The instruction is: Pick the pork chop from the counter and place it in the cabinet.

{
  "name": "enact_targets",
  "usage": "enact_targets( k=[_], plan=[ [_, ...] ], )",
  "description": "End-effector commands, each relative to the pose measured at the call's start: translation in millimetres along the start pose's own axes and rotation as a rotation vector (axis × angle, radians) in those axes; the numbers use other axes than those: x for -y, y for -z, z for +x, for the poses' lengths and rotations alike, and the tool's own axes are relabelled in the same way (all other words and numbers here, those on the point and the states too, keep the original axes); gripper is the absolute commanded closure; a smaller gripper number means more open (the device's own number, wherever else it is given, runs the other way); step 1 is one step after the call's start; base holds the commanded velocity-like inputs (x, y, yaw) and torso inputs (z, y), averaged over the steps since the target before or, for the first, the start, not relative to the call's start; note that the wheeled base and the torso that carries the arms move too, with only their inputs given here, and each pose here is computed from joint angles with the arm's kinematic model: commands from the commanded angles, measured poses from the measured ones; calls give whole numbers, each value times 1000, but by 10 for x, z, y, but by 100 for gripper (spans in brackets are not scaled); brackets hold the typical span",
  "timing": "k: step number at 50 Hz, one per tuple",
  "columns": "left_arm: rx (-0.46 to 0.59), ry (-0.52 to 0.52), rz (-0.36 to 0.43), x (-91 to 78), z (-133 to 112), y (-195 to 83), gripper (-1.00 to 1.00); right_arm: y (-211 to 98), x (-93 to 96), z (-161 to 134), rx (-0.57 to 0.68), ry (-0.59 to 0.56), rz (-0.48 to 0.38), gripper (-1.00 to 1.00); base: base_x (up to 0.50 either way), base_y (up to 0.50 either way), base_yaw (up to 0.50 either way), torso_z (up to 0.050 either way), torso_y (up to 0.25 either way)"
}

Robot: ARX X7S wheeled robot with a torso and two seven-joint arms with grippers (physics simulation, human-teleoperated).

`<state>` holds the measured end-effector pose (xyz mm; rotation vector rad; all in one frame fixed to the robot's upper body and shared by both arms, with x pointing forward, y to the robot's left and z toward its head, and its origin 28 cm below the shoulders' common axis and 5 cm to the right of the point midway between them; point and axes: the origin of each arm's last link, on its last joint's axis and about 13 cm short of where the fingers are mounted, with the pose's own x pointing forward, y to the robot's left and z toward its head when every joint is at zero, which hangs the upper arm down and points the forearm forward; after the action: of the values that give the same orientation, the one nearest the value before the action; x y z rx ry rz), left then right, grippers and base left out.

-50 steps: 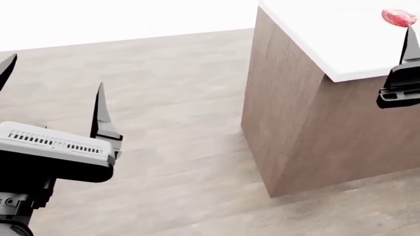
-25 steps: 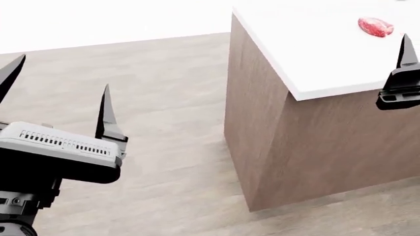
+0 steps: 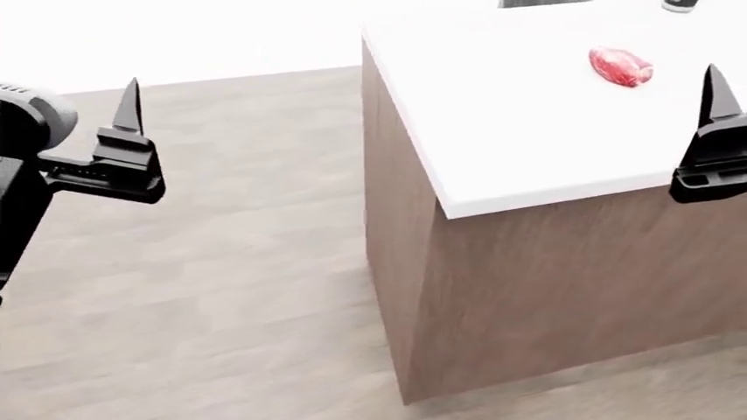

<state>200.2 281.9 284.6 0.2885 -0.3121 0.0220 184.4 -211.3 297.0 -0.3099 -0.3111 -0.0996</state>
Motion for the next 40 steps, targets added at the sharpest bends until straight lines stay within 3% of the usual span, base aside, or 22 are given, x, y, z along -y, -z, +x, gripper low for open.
enact_targets(
  k=[1,20,40],
  plan=[
    [-31,15,-54,-123,-18,-145,-100,-65,-10,-10,-9,-23,-11,-100,-469,-161,0,0,0],
    [-44,-18,-9,-208,-128,-256,-100,-193,-26,27,8,-41,-22,-100,-484,-111,0,0,1],
    [-35,-13,-12,-173,-103,-231,-100,-54,-15,34,-19,-32,-6,-100,-486,-104,0,0,1]
  ],
)
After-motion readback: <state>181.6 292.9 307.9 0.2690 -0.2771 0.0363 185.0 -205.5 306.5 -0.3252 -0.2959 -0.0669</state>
